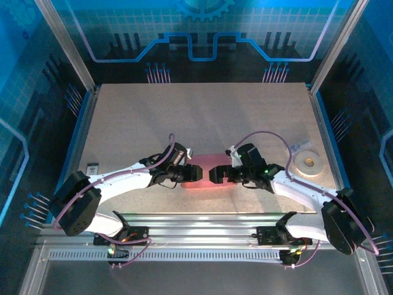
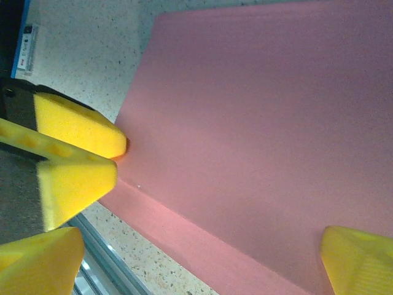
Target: Fold the paper box
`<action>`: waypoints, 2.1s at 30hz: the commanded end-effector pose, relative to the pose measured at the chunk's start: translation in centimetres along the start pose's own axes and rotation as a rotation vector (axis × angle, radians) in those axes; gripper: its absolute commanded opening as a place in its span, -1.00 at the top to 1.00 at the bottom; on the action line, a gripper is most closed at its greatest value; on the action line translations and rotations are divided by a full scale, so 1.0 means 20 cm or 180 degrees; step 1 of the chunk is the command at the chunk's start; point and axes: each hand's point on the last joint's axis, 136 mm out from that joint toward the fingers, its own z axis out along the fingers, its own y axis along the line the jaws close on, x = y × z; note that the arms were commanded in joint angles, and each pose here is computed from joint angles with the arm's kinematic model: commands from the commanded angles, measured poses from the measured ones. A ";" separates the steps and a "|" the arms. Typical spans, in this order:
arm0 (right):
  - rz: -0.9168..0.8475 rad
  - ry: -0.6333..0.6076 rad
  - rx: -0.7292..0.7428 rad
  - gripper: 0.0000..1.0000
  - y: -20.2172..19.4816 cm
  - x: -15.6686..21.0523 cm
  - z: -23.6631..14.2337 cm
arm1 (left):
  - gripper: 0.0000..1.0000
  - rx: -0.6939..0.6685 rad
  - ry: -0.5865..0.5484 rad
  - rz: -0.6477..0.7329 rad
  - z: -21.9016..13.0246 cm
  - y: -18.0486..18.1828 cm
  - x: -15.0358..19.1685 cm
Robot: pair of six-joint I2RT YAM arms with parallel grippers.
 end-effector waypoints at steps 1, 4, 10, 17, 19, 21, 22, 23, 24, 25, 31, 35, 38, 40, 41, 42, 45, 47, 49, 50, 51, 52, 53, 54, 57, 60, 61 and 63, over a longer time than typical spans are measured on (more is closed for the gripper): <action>0.0001 0.0034 0.0032 -0.99 -0.02 0.04 0.04 | -0.01 -0.0125 0.0048 -0.0063 0.04 0.07 0.04; 0.0021 0.0057 0.0096 -0.98 -0.05 0.06 0.06 | -0.01 -0.0167 0.0077 -0.0061 0.06 0.09 0.06; 0.0055 0.0103 0.0140 -0.98 -0.08 0.10 0.09 | -0.01 -0.0215 0.0129 -0.0100 0.10 0.12 0.10; 0.0061 0.0118 0.0158 -0.98 -0.10 0.12 0.10 | -0.01 -0.0302 0.0166 -0.0108 0.13 0.15 0.12; 0.0065 0.0130 0.0178 -0.98 -0.11 0.13 0.11 | 0.00 -0.0338 0.0149 -0.0116 0.13 0.17 0.12; 0.0072 0.0132 0.0184 -0.98 -0.11 0.13 0.11 | 0.00 -0.0326 0.0130 -0.0113 0.12 0.16 0.11; 0.0067 0.0131 0.0176 -0.98 -0.11 0.13 0.10 | 0.01 -0.0297 0.0102 -0.0107 0.11 0.15 0.10; 0.0051 0.0122 0.0156 -0.98 -0.10 0.13 0.10 | 0.01 -0.0277 0.0073 -0.0100 0.11 0.14 0.09; 0.0020 0.0107 0.0141 -0.99 -0.08 0.12 0.09 | 0.01 -0.0259 0.0032 -0.0075 0.09 0.12 0.08; -0.0008 0.0085 0.0142 -1.00 -0.08 0.11 0.09 | 0.01 -0.0244 -0.0013 -0.0045 0.07 0.11 0.07; -0.0108 -0.0137 0.0203 -1.00 -0.04 0.04 0.00 | -0.16 -0.0031 -0.0352 0.0080 -0.07 0.02 0.00; -0.0024 -0.0365 0.0358 -1.00 -0.05 -0.03 -0.09 | -0.35 0.0066 -0.0505 0.0129 -0.15 0.00 -0.01; -0.0045 -0.0562 0.0409 -1.00 -0.05 -0.06 -0.16 | -0.69 0.0068 -0.0551 0.0125 -0.19 0.02 0.01; -0.0058 -0.0711 0.0486 -1.00 -0.08 -0.06 -0.21 | -0.98 0.0037 -0.0538 0.0133 -0.21 0.05 0.04; -0.0070 -0.0771 0.0547 -1.00 -0.11 -0.06 -0.23 | -0.99 0.0025 -0.0535 0.0127 -0.21 0.06 0.05; -0.0065 -0.0813 0.0627 -1.00 -0.13 -0.06 -0.25 | -0.99 0.0007 -0.0517 0.0110 -0.21 0.08 0.07; -0.0095 -0.0667 0.0766 -1.00 -0.17 -0.02 -0.29 | -0.99 -0.0007 -0.0401 0.0052 -0.21 0.11 0.12; -0.0116 -0.0553 0.0857 -1.00 -0.19 0.02 -0.29 | -0.99 -0.0006 -0.0327 0.0030 -0.20 0.12 0.15; -0.0059 -0.0456 0.0935 -1.00 -0.22 0.05 -0.29 | -0.98 0.0016 -0.0284 -0.0004 -0.19 0.13 0.17; -0.0036 -0.0427 0.0946 -1.00 -0.23 0.06 -0.28 | -0.98 0.0012 -0.0269 -0.0005 -0.19 0.14 0.18; -0.0005 -0.0397 0.0946 -1.00 -0.23 0.07 -0.28 | -0.98 -0.0012 -0.0272 -0.0012 -0.18 0.15 0.18; 0.0009 -0.0370 0.0941 -1.00 -0.24 0.08 -0.27 | -0.98 -0.0067 -0.0291 -0.0011 -0.18 0.17 0.18; 0.0011 -0.0347 0.0916 -1.00 -0.24 0.09 -0.26 | -0.99 -0.0139 -0.0297 -0.0016 -0.17 0.19 0.18; 0.0013 -0.0330 0.0878 -1.00 -0.23 0.10 -0.25 | -0.99 -0.0206 -0.0310 -0.0025 -0.16 0.21 0.17; 0.0007 -0.0266 0.0780 -1.00 -0.21 0.10 -0.22 | -0.99 -0.0157 -0.0256 -0.0001 -0.13 0.19 0.17; -0.0001 -0.0207 0.0750 -1.00 -0.21 0.09 -0.20 | -0.99 -0.0114 -0.0176 -0.0030 -0.10 0.17 0.17; 0.0006 -0.0187 0.0732 -1.00 -0.20 0.08 -0.19 | -0.99 -0.0118 -0.0165 -0.0049 -0.09 0.17 0.16; 0.0023 -0.0143 0.0728 -1.00 -0.21 0.07 -0.17 | -0.99 -0.0120 -0.0177 -0.0049 -0.08 0.16 0.15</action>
